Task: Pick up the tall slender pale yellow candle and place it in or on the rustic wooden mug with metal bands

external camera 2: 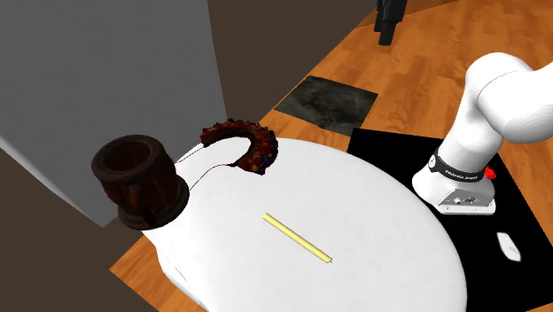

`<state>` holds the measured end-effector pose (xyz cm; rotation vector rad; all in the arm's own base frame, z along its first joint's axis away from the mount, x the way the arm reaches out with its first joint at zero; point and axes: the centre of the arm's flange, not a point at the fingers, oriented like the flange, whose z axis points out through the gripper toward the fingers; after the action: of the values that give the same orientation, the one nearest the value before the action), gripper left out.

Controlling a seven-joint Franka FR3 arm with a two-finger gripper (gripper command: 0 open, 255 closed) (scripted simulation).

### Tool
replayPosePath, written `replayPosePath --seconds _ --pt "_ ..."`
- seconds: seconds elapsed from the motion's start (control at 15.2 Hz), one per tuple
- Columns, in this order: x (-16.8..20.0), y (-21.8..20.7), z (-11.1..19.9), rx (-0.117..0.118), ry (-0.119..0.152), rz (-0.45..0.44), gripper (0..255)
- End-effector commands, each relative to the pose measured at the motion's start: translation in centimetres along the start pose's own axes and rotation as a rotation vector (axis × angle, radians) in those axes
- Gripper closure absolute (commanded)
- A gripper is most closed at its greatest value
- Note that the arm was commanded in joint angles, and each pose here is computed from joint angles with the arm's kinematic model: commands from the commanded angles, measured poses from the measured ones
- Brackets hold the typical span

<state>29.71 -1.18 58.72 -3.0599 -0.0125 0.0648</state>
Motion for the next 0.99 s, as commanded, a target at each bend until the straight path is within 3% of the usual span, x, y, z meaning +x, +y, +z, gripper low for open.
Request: replayPosePath --seconds 0.0,0.92 --pt "0.0 0.0 0.0 0.0 0.0 0.0 0" --pt "-0.4 -14.5 11.4 0.012 0.173 0.21 0"
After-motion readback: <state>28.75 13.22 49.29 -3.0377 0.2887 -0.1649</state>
